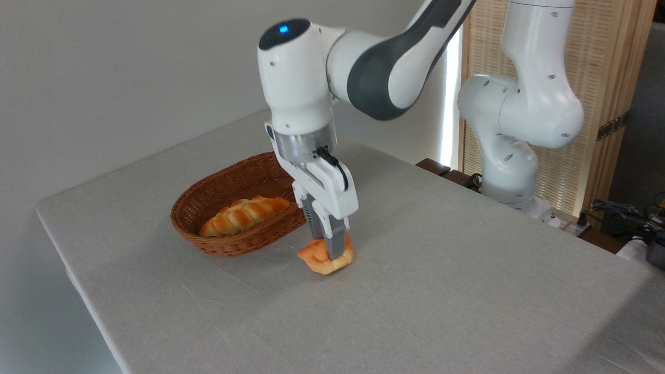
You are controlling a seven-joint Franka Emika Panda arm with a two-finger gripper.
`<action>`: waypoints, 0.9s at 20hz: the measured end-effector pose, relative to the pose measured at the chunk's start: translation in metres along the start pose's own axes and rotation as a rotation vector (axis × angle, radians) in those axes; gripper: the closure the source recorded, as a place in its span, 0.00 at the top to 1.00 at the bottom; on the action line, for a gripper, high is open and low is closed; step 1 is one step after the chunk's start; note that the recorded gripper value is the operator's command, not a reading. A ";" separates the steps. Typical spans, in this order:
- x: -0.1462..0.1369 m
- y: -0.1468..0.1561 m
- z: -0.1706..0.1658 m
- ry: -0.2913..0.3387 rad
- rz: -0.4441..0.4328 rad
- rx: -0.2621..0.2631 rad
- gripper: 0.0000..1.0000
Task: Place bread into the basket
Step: 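Lift the orange bun and carry it over the basket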
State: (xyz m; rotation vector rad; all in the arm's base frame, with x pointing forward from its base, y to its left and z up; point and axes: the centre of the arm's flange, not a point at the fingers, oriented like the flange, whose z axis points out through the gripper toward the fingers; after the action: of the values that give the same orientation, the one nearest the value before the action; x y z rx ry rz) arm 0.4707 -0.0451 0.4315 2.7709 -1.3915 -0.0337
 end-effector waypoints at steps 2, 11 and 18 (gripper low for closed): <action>0.004 -0.004 -0.021 0.004 0.001 0.002 0.34; 0.037 0.003 -0.127 0.050 -0.005 -0.016 0.37; 0.129 0.115 -0.107 -0.015 0.031 -0.027 0.65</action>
State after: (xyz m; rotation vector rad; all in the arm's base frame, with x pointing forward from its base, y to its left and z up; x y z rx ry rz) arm 0.4594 -0.2142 0.5436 2.7322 -1.4264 -0.0713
